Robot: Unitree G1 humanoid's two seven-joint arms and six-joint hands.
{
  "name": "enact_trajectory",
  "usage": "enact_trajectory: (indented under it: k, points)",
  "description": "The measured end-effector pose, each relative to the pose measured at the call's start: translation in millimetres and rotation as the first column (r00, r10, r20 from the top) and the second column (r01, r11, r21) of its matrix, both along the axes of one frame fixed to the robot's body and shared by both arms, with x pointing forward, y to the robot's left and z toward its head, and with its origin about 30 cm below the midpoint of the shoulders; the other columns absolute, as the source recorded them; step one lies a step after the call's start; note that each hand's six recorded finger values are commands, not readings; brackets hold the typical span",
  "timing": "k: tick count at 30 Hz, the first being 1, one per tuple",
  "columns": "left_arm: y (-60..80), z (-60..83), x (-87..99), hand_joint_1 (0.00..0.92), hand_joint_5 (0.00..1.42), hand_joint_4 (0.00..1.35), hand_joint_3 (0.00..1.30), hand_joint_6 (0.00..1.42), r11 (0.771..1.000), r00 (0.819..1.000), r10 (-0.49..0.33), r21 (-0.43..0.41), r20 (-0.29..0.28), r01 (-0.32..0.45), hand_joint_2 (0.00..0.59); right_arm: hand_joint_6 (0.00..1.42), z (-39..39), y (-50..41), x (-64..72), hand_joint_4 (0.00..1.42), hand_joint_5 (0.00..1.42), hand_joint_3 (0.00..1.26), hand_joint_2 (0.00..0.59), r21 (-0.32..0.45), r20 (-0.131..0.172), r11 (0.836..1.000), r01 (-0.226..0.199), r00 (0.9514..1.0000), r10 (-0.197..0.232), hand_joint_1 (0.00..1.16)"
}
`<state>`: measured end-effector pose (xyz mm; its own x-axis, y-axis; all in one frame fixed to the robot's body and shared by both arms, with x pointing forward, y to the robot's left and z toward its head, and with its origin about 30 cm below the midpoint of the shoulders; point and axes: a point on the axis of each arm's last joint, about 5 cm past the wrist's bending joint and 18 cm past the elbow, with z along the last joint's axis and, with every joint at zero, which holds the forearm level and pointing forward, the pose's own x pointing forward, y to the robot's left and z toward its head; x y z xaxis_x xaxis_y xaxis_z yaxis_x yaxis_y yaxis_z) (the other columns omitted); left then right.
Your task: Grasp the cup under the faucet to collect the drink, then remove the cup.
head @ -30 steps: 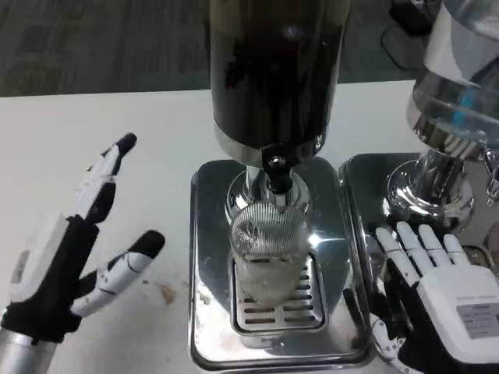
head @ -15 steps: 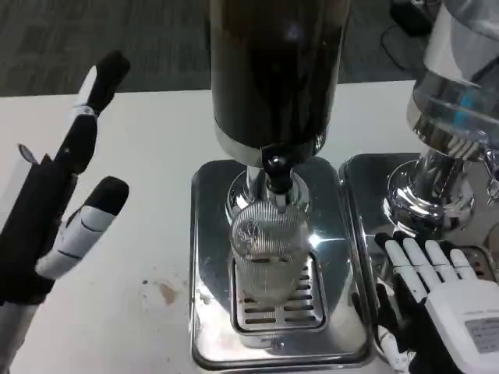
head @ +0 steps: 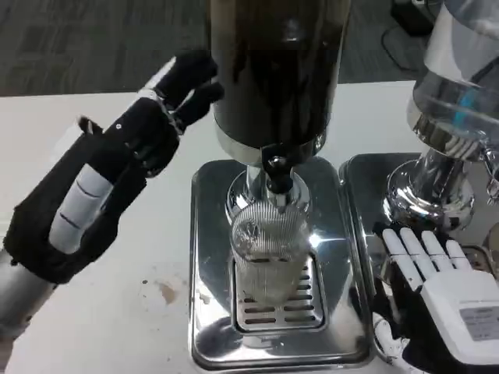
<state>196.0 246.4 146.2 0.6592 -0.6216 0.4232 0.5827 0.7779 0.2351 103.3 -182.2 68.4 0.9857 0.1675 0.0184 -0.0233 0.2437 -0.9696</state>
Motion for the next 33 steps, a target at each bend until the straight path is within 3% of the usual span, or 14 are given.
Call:
enact_trajectory:
  k: [4, 13, 19, 25, 33]
  points:
    - [-5.0, 1.3, 6.9, 0.0, 0.05, 0.0, 0.06, 0.0, 0.997, 0.996, -0.077, 0.0, -0.032, 0.078, 0.159, 0.0, -0.1, 2.0, 0.8, 0.0, 0.0, 0.0, 0.563, 0.012, 0.003, 1.0, 0.007, 1.0, -0.007, 0.32]
    - [-18.6, 7.8, 26.4, 0.0, 0.06, 0.0, 0.07, 0.0, 0.98, 0.98, -0.198, 0.014, -0.034, 0.199, 0.147, 0.0, -1.6, 8.5, 0.7, 0.0, 0.0, 0.0, 0.567, 0.042, 0.001, 0.999, 0.032, 0.9995, -0.032, 0.32]
    - [-29.7, 6.8, 35.3, 0.0, 0.06, 0.0, 0.08, 0.0, 0.957, 0.956, -0.287, 0.025, -0.066, 0.289, 0.145, 0.0, -3.1, 11.6, -1.5, 0.0, 0.0, 0.0, 0.563, 0.056, -0.009, 0.997, 0.05, 0.9988, -0.049, 0.33]
    - [-31.0, 6.3, 35.7, 0.0, 0.07, 0.0, 0.11, 0.01, 0.947, 0.945, -0.315, 0.041, -0.091, 0.32, 0.143, 0.0, -4.4, 14.0, -3.8, 0.0, 0.0, 0.01, 0.563, 0.065, -0.02, 0.996, 0.058, 0.9982, -0.057, 0.34]
    - [-31.6, 12.1, 34.8, 0.0, 0.08, 0.0, 0.13, 0.01, 0.937, 0.942, -0.327, 0.108, -0.072, 0.334, 0.144, 0.0, -4.8, 17.8, -3.4, 0.0, 0.0, 0.02, 0.573, 0.082, -0.021, 0.994, 0.067, 0.9976, -0.065, 0.35]
